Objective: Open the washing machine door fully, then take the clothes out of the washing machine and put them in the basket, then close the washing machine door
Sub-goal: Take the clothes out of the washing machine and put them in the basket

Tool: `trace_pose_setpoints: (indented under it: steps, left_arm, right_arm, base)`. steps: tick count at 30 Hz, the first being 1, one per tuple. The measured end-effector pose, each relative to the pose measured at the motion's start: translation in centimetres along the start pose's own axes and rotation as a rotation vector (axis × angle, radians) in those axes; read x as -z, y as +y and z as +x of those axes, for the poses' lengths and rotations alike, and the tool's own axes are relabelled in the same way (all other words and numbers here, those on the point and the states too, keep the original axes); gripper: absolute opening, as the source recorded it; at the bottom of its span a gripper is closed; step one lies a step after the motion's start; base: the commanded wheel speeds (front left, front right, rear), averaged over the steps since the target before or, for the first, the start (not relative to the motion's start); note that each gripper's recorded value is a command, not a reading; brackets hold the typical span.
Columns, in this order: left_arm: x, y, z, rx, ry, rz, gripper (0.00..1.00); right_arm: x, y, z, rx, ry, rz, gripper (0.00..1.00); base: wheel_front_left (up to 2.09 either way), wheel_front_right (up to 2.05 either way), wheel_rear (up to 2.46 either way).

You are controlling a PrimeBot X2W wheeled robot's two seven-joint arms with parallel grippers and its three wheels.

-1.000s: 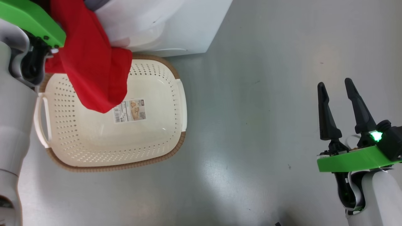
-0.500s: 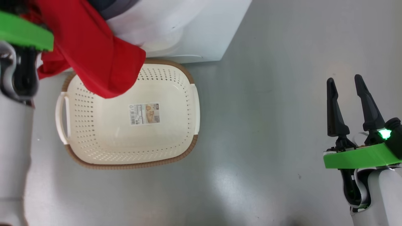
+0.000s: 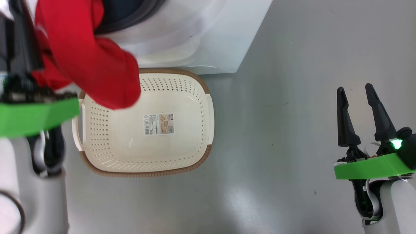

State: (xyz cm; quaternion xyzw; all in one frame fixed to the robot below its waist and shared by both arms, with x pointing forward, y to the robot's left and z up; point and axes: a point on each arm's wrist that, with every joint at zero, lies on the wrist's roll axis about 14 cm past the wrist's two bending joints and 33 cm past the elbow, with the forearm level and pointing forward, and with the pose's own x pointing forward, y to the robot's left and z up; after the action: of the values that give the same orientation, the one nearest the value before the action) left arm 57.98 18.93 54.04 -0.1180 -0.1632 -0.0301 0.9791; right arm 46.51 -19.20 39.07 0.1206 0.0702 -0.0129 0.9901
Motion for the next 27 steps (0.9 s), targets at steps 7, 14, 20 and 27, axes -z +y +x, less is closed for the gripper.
trace_pose_setpoints:
  steps: [7, 14, 20, 27]
  left_arm:
    - [-1.6, 0.0, -2.8, -0.021, -0.037, 0.02, 0.0]
    - [-2.9, 1.1, -5.0, -0.069, -0.066, 0.024, 0.0]
    - [2.1, 0.9, -7.4, -0.079, 0.098, -0.025, 0.0]
    - [10.1, 2.0, -10.6, -0.131, 0.341, -0.052, 0.0]
  right_arm:
    - [0.3, 0.1, -0.3, -0.003, 0.01, 0.001, 1.0]
    - [0.7, 0.1, -0.3, -0.001, 0.02, 0.001, 1.0]
    - [1.3, 0.1, -0.2, -0.004, 0.033, 0.002, 1.0]
    - [2.3, -0.3, 0.2, 0.004, 0.054, 0.0, 1.0]
  base:
    - [0.0, 0.0, 0.0]
    - [0.0, 0.0, 0.0]
    - [0.0, 0.0, 0.0]
    - [0.0, 0.0, 0.0]
